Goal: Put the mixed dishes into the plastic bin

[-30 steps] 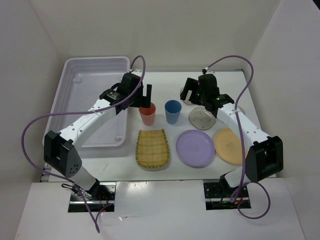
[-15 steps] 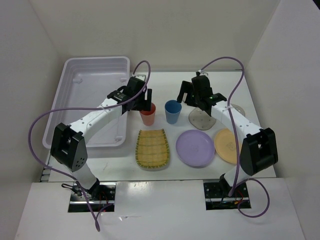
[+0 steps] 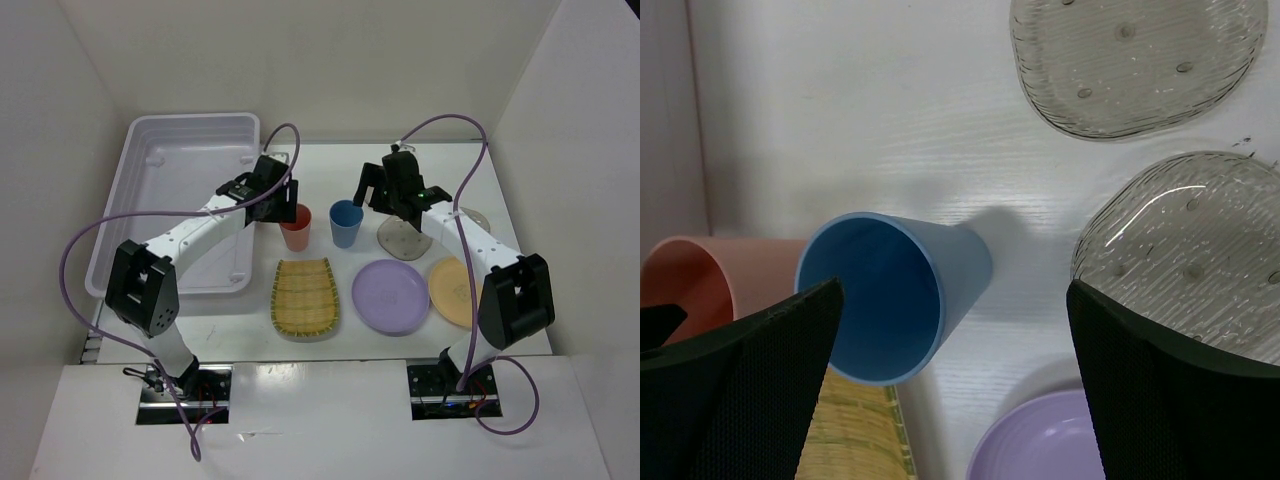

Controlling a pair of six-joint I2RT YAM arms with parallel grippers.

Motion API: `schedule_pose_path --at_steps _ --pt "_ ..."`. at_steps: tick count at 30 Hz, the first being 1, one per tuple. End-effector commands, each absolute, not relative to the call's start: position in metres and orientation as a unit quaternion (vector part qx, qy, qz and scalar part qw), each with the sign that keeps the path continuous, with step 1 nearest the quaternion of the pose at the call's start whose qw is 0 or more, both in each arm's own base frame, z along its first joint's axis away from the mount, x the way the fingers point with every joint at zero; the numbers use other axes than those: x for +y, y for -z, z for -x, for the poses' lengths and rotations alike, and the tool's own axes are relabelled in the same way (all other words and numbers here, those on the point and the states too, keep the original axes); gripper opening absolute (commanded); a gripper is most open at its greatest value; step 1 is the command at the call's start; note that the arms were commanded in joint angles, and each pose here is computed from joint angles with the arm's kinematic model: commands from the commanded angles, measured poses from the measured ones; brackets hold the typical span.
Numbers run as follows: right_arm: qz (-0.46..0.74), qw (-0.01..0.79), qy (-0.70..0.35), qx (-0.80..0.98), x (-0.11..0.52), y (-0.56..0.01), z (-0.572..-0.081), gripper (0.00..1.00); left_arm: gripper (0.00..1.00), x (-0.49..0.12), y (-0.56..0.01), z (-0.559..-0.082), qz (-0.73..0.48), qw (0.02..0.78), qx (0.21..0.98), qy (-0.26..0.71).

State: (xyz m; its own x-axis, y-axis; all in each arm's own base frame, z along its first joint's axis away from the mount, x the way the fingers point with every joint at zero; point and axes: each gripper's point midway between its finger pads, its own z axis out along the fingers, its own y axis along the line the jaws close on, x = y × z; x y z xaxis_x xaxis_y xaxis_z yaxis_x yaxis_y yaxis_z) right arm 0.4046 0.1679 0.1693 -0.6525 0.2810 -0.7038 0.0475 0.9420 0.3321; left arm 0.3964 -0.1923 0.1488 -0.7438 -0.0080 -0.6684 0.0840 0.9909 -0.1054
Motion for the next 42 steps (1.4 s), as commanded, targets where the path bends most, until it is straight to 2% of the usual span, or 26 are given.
schedule_pose_path --at_steps 1,5,13,14,17,18,23,27,31,33,38,42 --pt "-0.086 0.443 -0.154 0.879 0.175 -0.194 -0.42 0.96 0.77 -0.197 -0.141 -0.401 -0.014 0.356 0.932 0.071" --pt "-0.086 0.443 -0.154 0.879 0.175 -0.194 -0.42 0.96 0.73 -0.2 -0.137 -0.403 -0.017 0.35 0.934 0.074" --pt "-0.089 0.449 -0.14 0.878 0.17 -0.194 -0.422 0.94 0.45 -0.201 -0.127 -0.405 -0.018 0.341 0.937 0.069" --pt "-0.089 0.449 -0.14 0.878 0.17 -0.194 -0.422 0.94 0.35 -0.201 -0.127 -0.405 -0.018 0.341 0.937 0.069" --pt "-0.092 0.455 -0.137 0.875 0.168 -0.198 -0.422 0.94 0.16 -0.201 -0.126 -0.403 -0.013 0.336 0.939 0.069" --pt "-0.092 0.459 -0.139 0.873 0.167 -0.202 -0.421 0.94 0.02 -0.202 -0.129 -0.405 -0.009 0.34 0.938 0.072" --pt "-0.092 0.462 -0.141 0.871 0.167 -0.208 -0.421 0.94 0.0 -0.198 -0.164 -0.403 0.001 0.351 0.934 0.07" --pt "-0.085 0.485 -0.148 0.858 0.167 -0.229 -0.423 0.95 0.0 -0.184 -0.247 -0.413 0.029 0.432 0.898 0.077" --pt "-0.072 0.495 -0.154 0.852 0.171 -0.242 -0.428 0.96 0.0 -0.139 -0.329 -0.417 0.078 0.514 0.851 0.072" --pt "-0.068 0.497 -0.168 0.848 0.174 -0.248 -0.43 0.96 0.0 -0.117 -0.351 -0.419 0.099 0.538 0.835 0.058" --pt "-0.028 0.49 -0.191 0.85 0.189 -0.253 -0.432 0.96 0.0 -0.05 -0.363 -0.45 0.157 0.565 0.81 0.007" --pt "-0.016 0.498 -0.181 0.848 0.187 -0.255 -0.436 0.96 0.0 -0.008 -0.328 -0.498 0.185 0.55 0.814 -0.008"
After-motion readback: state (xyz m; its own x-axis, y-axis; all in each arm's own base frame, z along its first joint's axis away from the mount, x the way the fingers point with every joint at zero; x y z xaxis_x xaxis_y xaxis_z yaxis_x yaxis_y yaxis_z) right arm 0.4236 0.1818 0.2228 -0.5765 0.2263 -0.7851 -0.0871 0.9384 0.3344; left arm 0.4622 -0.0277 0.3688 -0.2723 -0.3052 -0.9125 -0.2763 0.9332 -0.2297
